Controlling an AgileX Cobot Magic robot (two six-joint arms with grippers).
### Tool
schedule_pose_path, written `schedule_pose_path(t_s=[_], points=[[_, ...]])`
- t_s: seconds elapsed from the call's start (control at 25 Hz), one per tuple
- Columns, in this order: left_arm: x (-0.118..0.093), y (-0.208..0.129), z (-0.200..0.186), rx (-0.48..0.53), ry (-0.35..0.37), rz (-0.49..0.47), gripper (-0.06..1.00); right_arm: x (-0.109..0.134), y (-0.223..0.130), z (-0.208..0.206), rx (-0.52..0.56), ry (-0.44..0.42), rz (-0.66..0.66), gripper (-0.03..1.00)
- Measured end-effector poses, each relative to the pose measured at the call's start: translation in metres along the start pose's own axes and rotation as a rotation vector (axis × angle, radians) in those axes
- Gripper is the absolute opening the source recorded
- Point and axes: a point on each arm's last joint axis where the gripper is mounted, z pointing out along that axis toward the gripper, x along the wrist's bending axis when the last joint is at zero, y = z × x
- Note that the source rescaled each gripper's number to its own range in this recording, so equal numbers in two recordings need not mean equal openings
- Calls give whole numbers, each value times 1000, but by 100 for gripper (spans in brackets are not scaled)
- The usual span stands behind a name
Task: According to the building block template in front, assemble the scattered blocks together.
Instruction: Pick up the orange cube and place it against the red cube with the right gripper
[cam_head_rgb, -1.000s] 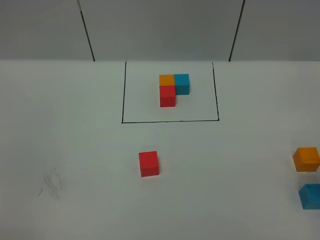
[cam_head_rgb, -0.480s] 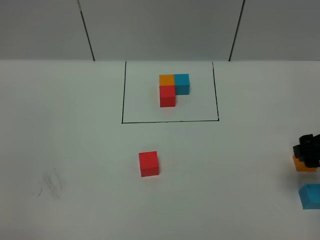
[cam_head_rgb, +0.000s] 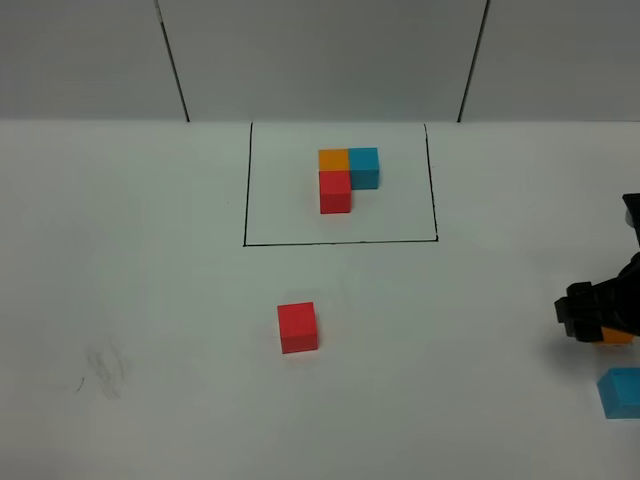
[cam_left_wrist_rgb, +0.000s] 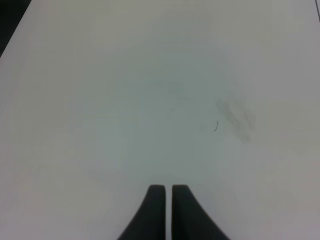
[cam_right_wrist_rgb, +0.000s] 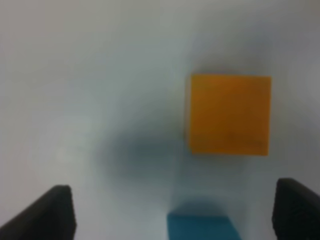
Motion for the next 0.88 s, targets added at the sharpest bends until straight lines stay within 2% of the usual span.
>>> schedule_pose_path(t_s=[0.36, 0.68, 0.88], points=[[0, 0, 0, 0, 0, 0, 0, 0, -1, 29, 38, -1, 1, 86], [0, 0, 0, 0, 1, 0, 0, 0, 8, 38, -26, -12, -47, 86], [0, 0, 0, 1, 1, 0, 0, -1, 7, 38, -24, -20, -68, 86]])
